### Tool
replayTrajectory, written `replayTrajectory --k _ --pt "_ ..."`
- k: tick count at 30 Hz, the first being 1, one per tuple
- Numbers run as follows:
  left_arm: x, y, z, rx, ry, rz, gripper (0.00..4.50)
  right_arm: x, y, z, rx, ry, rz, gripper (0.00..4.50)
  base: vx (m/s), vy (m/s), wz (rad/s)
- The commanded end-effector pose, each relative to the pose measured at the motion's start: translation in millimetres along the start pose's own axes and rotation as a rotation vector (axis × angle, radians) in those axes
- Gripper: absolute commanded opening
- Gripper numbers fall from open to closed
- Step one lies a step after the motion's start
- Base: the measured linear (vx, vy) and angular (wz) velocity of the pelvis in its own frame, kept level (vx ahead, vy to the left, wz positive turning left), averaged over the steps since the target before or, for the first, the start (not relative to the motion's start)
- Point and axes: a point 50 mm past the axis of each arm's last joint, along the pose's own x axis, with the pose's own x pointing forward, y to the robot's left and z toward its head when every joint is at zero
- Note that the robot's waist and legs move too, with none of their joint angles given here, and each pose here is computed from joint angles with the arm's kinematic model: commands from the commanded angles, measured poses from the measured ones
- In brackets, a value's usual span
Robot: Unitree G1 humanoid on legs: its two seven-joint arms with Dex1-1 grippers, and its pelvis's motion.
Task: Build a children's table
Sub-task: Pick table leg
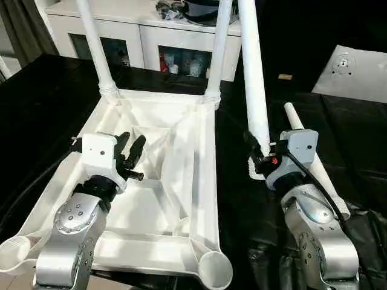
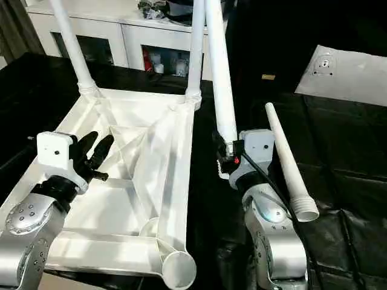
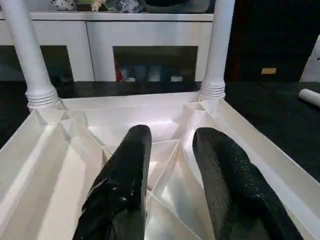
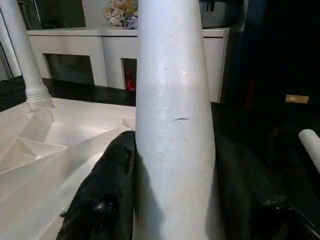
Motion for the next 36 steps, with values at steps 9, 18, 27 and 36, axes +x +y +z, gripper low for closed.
replayTrajectory --k 9,18,27,36 --pt "-0.2 0.1 3.2 0.008 -0.016 0.008 1.66 -0.7 -0.4 3.8 -0.008 -0.023 0.002 1.89 0.0 0.0 0.0" --pt "-0.2 0.1 3.2 0.008 -0.016 0.008 1.66 -0.7 -0.4 3.8 -0.008 -0.023 0.002 1.89 0.0 0.0 0.0" --pt "-0.2 0.1 3.2 0.008 -0.016 0.008 1.66 -0.7 -0.4 3.8 -0.008 -0.023 0.002 1.89 0.0 0.0 0.0" --pt "-0.2 0.1 3.2 0.008 -0.016 0.008 1.66 -0.7 -0.4 3.8 -0.008 -0.023 0.002 1.89 0.0 0.0 0.0"
